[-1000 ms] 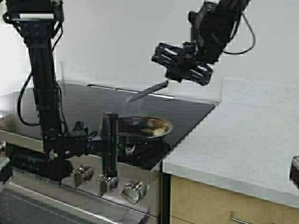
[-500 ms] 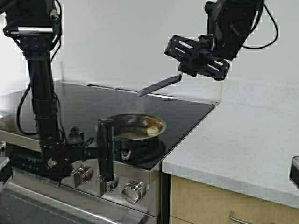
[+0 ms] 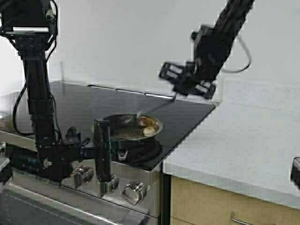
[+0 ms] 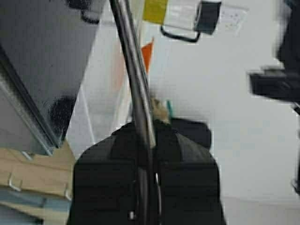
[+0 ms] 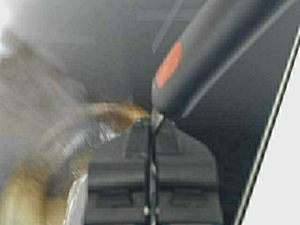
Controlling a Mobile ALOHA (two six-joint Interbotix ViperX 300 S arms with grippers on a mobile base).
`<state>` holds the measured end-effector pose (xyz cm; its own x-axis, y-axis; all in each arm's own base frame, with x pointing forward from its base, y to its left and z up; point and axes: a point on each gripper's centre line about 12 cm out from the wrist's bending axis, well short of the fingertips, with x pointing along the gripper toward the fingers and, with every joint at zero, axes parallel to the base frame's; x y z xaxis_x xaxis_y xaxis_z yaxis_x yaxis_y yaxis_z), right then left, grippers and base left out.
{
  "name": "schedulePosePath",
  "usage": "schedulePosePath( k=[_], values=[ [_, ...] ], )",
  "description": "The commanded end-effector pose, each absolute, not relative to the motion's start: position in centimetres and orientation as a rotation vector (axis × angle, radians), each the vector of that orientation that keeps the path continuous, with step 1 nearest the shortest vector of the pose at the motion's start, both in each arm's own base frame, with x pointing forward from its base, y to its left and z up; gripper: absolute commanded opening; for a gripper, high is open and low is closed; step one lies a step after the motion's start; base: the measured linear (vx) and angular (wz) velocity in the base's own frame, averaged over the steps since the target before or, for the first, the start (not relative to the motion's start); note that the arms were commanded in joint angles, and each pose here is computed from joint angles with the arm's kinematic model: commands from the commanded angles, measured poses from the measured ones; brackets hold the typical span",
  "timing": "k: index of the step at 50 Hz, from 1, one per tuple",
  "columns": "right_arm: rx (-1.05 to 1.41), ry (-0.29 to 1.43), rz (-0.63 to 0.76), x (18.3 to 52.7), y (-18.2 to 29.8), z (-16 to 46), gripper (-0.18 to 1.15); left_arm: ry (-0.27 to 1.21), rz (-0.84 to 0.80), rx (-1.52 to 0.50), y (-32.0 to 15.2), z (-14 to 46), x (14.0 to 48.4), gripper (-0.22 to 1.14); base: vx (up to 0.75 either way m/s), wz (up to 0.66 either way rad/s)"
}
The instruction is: Add oil to the pan and cook the shrimp and serve it
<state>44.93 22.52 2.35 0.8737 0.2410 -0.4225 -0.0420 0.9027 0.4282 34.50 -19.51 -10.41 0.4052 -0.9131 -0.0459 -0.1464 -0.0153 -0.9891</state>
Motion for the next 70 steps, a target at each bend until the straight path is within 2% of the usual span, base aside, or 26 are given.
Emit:
schedulePosePath(
  k=[1, 17, 22, 26, 37, 39, 52, 70],
  values=[
    [0.441, 0.469, 0.164, 46.3, 23.1, 3.7, 0.08, 0.988, -0.834, -1.478, -19.8, -9.0, 35.0, 0.03, 0.00, 0.00],
    [0.451, 0.454, 0.154, 46.7, 22.4, 4.6, 0.08, 0.984, -0.839, -1.477, -19.8, -9.0, 35.2, 0.03, 0.00, 0.00],
    [0.454, 0.448, 0.155, 46.7, 22.4, 4.9, 0.08, 0.985, -0.837, -1.478, -19.8, -9.0, 35.2, 0.09, 0.00, 0.00],
    [0.456, 0.444, 0.156, 46.6, 22.3, 5.3, 0.08, 0.982, -0.839, -1.475, -19.9, -9.0, 35.2, 0.24, 0.00, 0.00],
    [0.462, 0.429, 0.160, 46.5, 22.3, 6.3, 0.08, 0.952, -0.821, -1.477, -19.7, -8.7, 35.5, 0.99, 0.00, 0.00],
    [0.463, 0.426, 0.161, 46.5, 22.3, 6.5, 0.08, 0.948, -0.817, -1.478, -19.7, -8.5, 35.6, 1.05, 0.00, 0.00],
    [0.465, 0.421, 0.163, 46.5, 22.3, 6.8, 0.08, 0.923, -0.810, -1.452, -19.1, -8.0, 35.3, 1.03, 0.00, 0.00],
    [0.465, 0.417, 0.165, 46.3, 22.1, 7.3, 0.08, 0.893, -0.633, -1.315, -13.8, -7.3, 32.2, 1.03, 0.00, 0.00]
  ],
)
